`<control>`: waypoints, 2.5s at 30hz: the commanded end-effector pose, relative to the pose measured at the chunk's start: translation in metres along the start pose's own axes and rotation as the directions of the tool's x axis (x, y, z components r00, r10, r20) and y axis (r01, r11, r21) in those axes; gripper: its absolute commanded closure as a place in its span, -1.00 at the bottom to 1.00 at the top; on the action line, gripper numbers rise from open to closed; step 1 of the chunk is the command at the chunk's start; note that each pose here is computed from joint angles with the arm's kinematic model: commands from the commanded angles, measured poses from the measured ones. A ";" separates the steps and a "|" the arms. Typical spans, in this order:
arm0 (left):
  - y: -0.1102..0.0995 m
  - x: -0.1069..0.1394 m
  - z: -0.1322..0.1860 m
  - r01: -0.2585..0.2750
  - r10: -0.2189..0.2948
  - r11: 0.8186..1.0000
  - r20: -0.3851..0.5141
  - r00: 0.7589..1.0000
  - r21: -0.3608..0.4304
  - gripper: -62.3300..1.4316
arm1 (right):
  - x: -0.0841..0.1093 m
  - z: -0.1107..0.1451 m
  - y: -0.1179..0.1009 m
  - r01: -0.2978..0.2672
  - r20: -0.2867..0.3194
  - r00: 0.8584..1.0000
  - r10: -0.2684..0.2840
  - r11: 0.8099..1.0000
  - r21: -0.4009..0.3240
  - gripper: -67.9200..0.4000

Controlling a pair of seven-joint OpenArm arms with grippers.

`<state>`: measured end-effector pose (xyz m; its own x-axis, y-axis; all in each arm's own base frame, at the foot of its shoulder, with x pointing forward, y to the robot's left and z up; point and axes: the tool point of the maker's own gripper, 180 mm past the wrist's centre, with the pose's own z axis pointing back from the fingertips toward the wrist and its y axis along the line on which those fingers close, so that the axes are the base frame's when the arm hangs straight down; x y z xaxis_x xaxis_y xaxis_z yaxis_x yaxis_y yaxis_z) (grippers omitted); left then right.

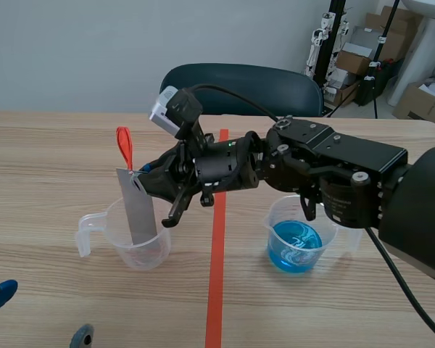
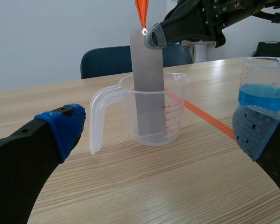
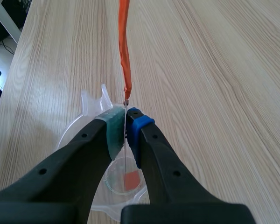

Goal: Do the redox reaction experiment. lift the metal plate out of the left beaker

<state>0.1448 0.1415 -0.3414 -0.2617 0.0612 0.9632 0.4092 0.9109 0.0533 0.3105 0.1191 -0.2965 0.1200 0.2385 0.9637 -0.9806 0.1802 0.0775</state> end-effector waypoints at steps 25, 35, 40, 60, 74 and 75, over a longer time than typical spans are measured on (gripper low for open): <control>0.003 0.010 0.001 0.009 -0.009 1.000 0.045 0.999 -0.002 -1.00 | 0.056 0.016 0.019 -0.139 0.078 0.988 0.134 0.989 0.059 0.98; 0.003 0.010 0.001 0.009 -0.009 1.000 0.045 0.999 -0.003 -1.00 | 0.090 0.036 0.021 -0.178 0.131 0.977 0.171 0.983 0.042 0.98; 0.003 0.010 0.001 0.009 -0.009 1.000 0.045 0.999 -0.003 -1.00 | 0.110 0.047 0.015 -0.190 0.155 0.970 0.187 0.982 0.002 0.98; 0.003 0.010 0.002 0.010 -0.009 1.000 0.045 0.999 -0.003 -1.00 | 0.140 0.056 0.018 -0.039 0.181 0.983 0.028 0.998 0.052 0.98; 0.003 0.010 0.001 0.009 -0.009 1.000 0.045 0.999 -0.003 -1.00 | 0.132 0.054 0.014 -0.006 0.139 0.990 0.001 1.000 0.031 0.98; 0.003 0.010 0.001 0.009 -0.009 1.000 0.045 0.999 -0.003 -1.00 | 0.130 0.053 0.014 -0.005 0.130 0.992 0.001 1.000 0.031 0.98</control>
<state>0.1447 0.1415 -0.3414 -0.2616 0.0609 0.9633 0.4097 0.9106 0.0537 0.3032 0.1004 -0.1701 0.1161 0.1437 0.9828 -0.9829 0.1590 0.0929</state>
